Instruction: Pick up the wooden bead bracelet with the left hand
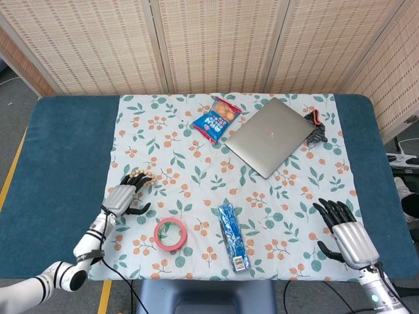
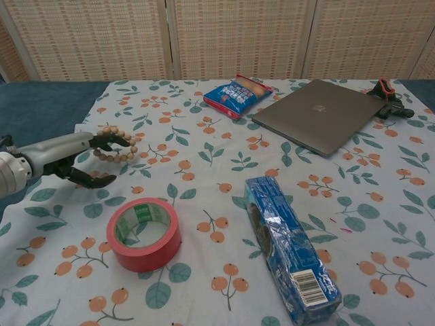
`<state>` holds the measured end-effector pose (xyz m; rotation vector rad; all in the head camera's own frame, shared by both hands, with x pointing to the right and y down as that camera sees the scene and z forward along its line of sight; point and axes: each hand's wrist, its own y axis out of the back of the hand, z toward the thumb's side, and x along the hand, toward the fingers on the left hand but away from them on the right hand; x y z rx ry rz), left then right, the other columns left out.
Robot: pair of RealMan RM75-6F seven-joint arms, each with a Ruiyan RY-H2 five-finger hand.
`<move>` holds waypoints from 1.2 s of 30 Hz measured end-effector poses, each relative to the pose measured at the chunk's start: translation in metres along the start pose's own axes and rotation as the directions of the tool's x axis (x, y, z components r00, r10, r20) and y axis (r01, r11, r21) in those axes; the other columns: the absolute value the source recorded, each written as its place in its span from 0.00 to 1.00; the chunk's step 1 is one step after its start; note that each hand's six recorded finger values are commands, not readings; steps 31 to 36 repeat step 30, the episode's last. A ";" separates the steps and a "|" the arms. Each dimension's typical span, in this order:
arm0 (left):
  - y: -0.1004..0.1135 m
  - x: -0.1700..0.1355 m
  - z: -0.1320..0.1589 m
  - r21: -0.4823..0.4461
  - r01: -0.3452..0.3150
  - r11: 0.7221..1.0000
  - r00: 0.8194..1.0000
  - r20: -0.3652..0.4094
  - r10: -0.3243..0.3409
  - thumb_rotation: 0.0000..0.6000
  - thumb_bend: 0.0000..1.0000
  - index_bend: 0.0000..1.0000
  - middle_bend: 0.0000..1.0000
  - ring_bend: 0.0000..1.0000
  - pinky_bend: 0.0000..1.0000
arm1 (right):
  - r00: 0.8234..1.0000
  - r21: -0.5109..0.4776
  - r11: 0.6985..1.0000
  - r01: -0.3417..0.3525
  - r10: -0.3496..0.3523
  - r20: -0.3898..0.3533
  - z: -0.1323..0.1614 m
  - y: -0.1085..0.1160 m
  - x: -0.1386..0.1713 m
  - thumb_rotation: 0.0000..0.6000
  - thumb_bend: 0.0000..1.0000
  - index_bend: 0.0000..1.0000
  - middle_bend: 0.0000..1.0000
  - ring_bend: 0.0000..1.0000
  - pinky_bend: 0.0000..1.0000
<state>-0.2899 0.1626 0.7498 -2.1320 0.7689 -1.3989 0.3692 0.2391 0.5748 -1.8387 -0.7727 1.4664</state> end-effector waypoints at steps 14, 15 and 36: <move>0.024 -0.037 0.010 -0.056 -0.146 0.988 0.987 0.055 0.149 1.00 0.42 0.13 0.16 0.06 0.11 | 1.000 -0.001 1.000 0.006 -0.006 -0.002 -0.001 0.002 0.000 1.00 0.27 0.00 0.00 0.00 0.00; 0.026 -0.045 0.006 -0.050 -0.151 0.987 0.987 0.052 0.154 1.00 0.42 0.10 0.10 0.03 0.09 | 1.000 0.001 1.000 0.011 -0.011 -0.002 -0.001 0.003 0.000 1.00 0.27 0.00 0.00 0.00 0.00; 0.035 -0.186 -0.056 0.118 -0.333 0.935 0.939 -0.043 0.340 1.00 0.42 0.01 0.00 0.00 0.01 | 0.999 0.042 0.998 0.037 -0.037 0.001 0.007 -0.003 0.000 1.00 0.27 0.00 0.00 0.00 0.00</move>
